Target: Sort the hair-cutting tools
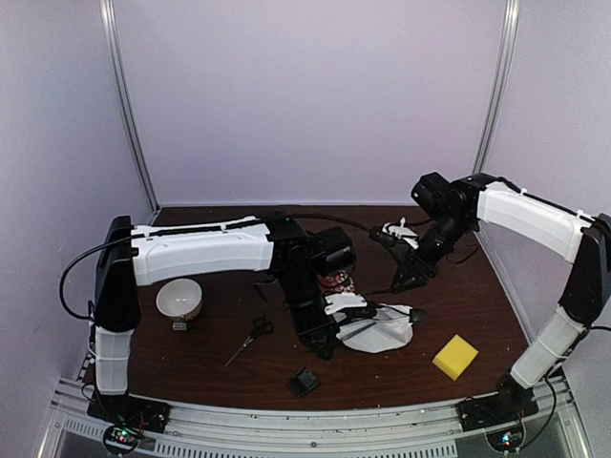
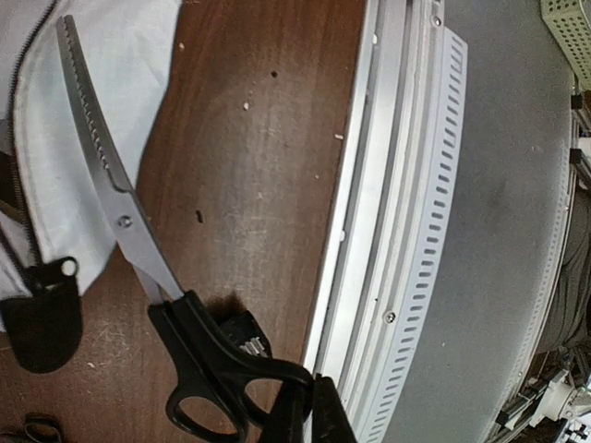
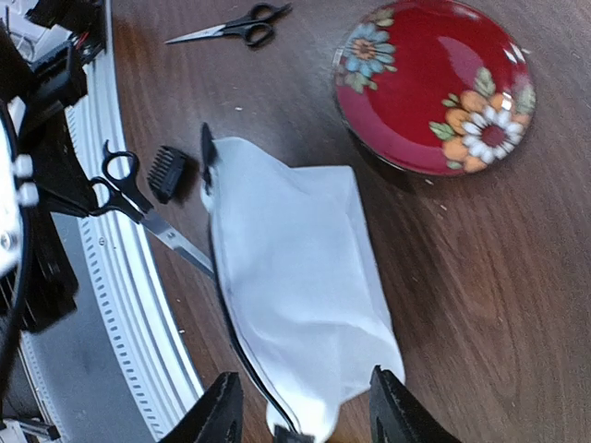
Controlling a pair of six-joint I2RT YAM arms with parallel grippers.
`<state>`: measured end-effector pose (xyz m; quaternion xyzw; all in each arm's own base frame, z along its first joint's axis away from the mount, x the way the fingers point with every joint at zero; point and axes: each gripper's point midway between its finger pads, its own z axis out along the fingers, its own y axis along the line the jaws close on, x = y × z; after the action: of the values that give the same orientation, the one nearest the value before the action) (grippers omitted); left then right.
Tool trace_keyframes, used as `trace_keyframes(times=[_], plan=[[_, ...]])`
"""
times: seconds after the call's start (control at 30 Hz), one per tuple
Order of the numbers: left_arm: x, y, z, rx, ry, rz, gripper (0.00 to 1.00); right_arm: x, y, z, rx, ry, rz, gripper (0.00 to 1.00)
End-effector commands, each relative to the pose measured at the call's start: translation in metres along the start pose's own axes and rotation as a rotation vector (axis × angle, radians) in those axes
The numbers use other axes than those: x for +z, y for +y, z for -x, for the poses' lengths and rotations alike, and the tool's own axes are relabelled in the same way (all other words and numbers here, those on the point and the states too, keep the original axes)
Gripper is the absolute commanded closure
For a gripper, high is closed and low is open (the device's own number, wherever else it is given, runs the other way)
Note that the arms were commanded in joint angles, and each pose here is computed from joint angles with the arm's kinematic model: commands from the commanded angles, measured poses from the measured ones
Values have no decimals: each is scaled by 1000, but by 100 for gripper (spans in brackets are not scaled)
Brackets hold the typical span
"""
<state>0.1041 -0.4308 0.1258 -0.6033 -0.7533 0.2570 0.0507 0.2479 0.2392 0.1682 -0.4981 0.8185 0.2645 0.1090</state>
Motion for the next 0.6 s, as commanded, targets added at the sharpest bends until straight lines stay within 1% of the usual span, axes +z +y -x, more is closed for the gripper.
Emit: trace_keyframes(times=[0.0, 0.1, 0.23, 0.37, 0.57], plan=[[-30, 2, 28, -10, -125, -7, 100, -25, -20, -39, 108, 41, -98, 51], [-29, 9, 35, -41, -133, -30, 100, -27, -23, -67, 133, 98, -113, 47], [-29, 17, 44, -57, -146, -36, 100, -19, -12, -91, 157, 165, -67, 44], [-24, 19, 52, -55, -137, -66, 100, -9, -10, -97, 177, 172, -39, 44], [-14, 17, 54, -63, -116, -114, 100, -2, -15, -90, 204, 152, -19, 49]])
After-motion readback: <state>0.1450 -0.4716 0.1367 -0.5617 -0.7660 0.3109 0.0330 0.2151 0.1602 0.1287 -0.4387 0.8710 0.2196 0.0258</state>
